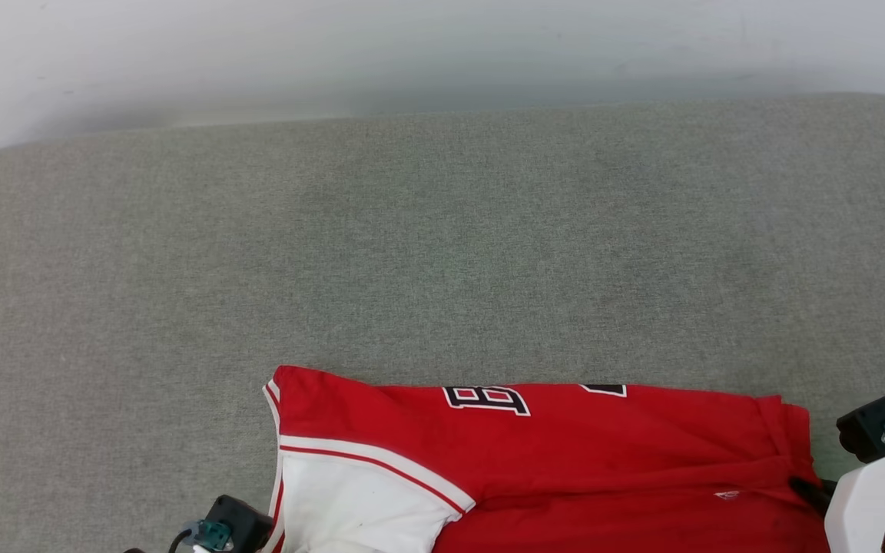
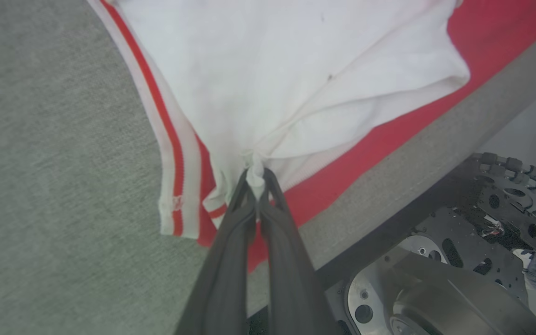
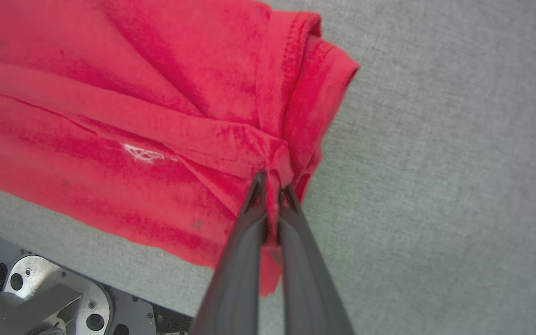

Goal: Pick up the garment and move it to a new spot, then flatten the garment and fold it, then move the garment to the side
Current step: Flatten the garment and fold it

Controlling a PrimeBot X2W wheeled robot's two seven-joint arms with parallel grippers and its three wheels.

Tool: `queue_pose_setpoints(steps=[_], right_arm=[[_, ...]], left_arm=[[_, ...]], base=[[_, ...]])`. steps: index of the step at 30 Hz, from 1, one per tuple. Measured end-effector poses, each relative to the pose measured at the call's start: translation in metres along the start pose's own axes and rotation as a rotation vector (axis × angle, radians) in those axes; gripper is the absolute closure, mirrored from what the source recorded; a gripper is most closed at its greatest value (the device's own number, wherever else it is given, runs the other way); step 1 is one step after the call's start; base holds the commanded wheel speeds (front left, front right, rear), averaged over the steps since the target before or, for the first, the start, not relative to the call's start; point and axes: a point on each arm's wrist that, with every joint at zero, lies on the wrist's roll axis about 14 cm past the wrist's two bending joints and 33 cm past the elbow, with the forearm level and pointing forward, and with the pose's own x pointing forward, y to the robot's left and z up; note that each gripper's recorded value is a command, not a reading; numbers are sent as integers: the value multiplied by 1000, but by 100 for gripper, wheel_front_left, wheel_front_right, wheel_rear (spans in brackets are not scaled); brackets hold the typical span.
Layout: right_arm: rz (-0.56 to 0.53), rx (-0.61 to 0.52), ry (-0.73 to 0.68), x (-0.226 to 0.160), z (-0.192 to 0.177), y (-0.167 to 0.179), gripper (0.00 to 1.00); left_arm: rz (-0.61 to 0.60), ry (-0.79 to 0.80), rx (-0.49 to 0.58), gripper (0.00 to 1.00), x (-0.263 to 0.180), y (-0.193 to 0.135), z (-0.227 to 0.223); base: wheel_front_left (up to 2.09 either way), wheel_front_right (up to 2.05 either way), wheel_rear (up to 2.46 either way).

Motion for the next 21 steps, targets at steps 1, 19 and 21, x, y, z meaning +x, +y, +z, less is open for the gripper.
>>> queue_pose_setpoints(steps=[1, 19, 21], right_arm=[[-4, -18, -1, 1, 0, -1, 100], [30, 21, -183, -15, 29, 15, 0], [24, 31, -237, -24, 41, 13, 0]], left_arm=[[3, 6, 3, 100, 3, 1, -2], [89, -140, -19, 0, -3, 16, 11], [110, -208, -27, 0, -9, 19, 25]], base=[[0, 0, 0], [0, 0, 0], [0, 0, 0]])
